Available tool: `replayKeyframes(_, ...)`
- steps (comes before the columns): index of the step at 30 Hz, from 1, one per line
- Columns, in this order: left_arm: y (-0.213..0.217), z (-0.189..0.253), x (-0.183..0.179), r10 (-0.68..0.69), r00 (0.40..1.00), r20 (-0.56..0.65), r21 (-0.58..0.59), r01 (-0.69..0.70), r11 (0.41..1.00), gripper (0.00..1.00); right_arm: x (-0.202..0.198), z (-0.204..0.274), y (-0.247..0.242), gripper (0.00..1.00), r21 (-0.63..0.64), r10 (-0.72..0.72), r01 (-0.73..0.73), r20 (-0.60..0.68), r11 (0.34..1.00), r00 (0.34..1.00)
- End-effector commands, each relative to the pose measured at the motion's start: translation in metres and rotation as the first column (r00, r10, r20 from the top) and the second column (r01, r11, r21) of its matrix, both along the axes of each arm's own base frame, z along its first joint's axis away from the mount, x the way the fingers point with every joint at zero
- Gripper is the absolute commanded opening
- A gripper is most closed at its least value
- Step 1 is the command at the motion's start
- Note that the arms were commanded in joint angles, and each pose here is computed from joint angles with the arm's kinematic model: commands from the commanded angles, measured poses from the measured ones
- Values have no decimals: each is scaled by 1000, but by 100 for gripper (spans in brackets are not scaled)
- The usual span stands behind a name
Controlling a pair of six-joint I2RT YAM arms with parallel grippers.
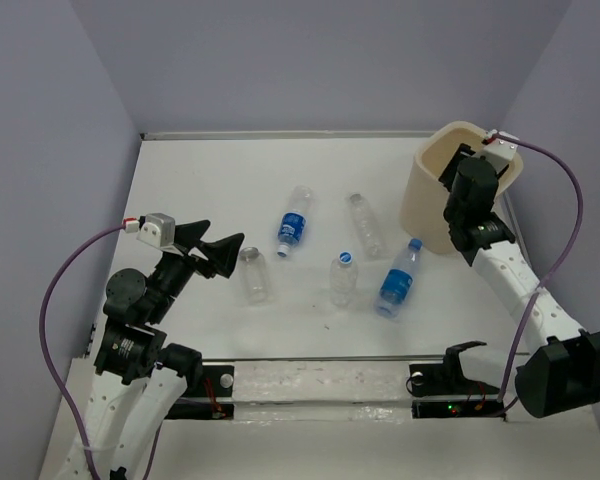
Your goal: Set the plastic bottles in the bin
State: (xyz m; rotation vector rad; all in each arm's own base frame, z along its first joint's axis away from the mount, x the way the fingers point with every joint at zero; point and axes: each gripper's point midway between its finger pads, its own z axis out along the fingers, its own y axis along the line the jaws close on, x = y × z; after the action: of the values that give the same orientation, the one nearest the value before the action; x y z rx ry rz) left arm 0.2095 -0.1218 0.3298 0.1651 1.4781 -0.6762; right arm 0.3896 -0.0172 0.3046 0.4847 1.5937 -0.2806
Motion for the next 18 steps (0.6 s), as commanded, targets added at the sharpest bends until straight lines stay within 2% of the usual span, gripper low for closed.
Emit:
replayKeyframes(1, -1, 20, -3, -13, 998, 57, -7, 13, 1000, 99, -6, -1, -12, 61, 251, 37, -50, 54, 967, 998)
replayKeyframes(4, -2, 19, -3, -13, 998, 54, -6, 13, 1000, 99, -11, -1, -18, 61, 302, 41, -57, 58, 952, 997)
replayKeyframes(9, -3, 18, -2, -16, 999, 50, -4, 16, 1000, 99, -18, 10, -35, 61, 272, -34, 15, 63, 962, 997)
replayKeyframes(12, -3, 16, 0, -18, 999, 44, -3, 18, 1000, 99, -14, 24, -20, 62, 257, 64, -86, 94, 962, 993)
replayKeyframes(15, -3, 16, 1, -17, 999, 40, -3, 17, 1000, 99, -13, 38, 6, 69, 242, 232, -247, 89, 939, 969)
replayKeyframes(18, -2, 16, 2, -12, 999, 42, -4, 12, 1000, 99, -18, 55, 23, 76, 228, 330, -344, 99, 911, 939)
